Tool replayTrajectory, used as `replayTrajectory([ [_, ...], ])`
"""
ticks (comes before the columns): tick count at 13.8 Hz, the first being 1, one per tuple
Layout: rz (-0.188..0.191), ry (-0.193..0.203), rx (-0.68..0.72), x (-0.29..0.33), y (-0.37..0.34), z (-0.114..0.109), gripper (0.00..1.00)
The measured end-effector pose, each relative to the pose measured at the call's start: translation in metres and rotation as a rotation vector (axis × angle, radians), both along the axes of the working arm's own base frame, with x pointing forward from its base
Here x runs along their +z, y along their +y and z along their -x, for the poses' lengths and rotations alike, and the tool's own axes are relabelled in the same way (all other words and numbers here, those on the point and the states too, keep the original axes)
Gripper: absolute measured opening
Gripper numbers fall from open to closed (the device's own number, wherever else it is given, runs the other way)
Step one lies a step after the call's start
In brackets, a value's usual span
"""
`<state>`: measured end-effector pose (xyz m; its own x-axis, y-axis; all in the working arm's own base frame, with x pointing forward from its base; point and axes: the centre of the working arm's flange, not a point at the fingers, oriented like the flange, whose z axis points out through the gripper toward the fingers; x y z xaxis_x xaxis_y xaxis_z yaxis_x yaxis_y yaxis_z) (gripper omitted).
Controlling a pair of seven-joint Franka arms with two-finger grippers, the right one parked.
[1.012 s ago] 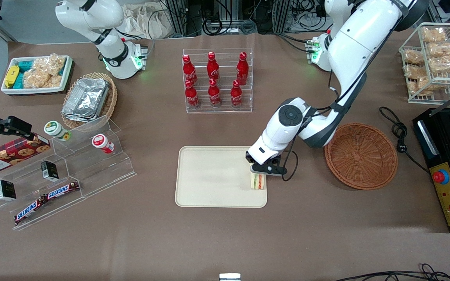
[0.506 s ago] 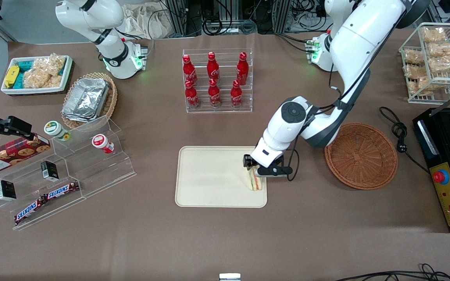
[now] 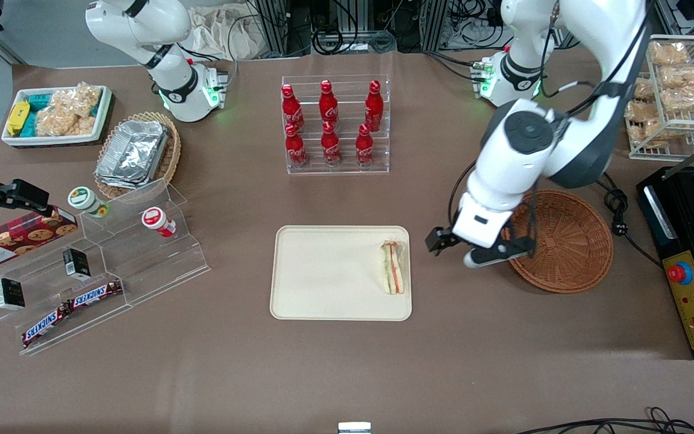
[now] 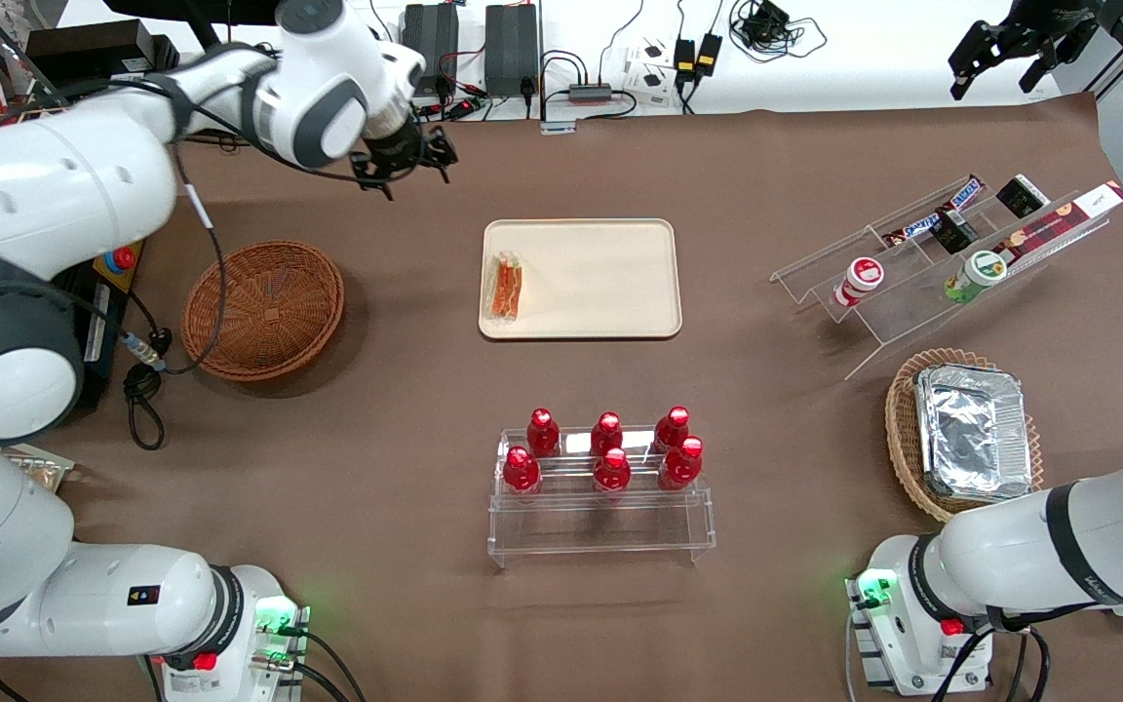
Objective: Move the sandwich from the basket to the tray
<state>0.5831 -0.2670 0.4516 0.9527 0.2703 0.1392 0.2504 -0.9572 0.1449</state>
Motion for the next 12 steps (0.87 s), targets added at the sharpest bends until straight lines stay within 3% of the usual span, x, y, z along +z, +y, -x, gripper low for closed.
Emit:
replayTrajectory([
  [3,-0.013,0.141,-0.067,0.072,0.062,-0.002,1.00],
  [5,-0.029,0.191,-0.097,0.120,0.113,-0.003,1.00],
  [8,-0.054,0.207,-0.105,0.173,0.175,0.020,1.00],
  [12,-0.069,0.184,-0.091,0.202,0.199,0.044,1.00],
])
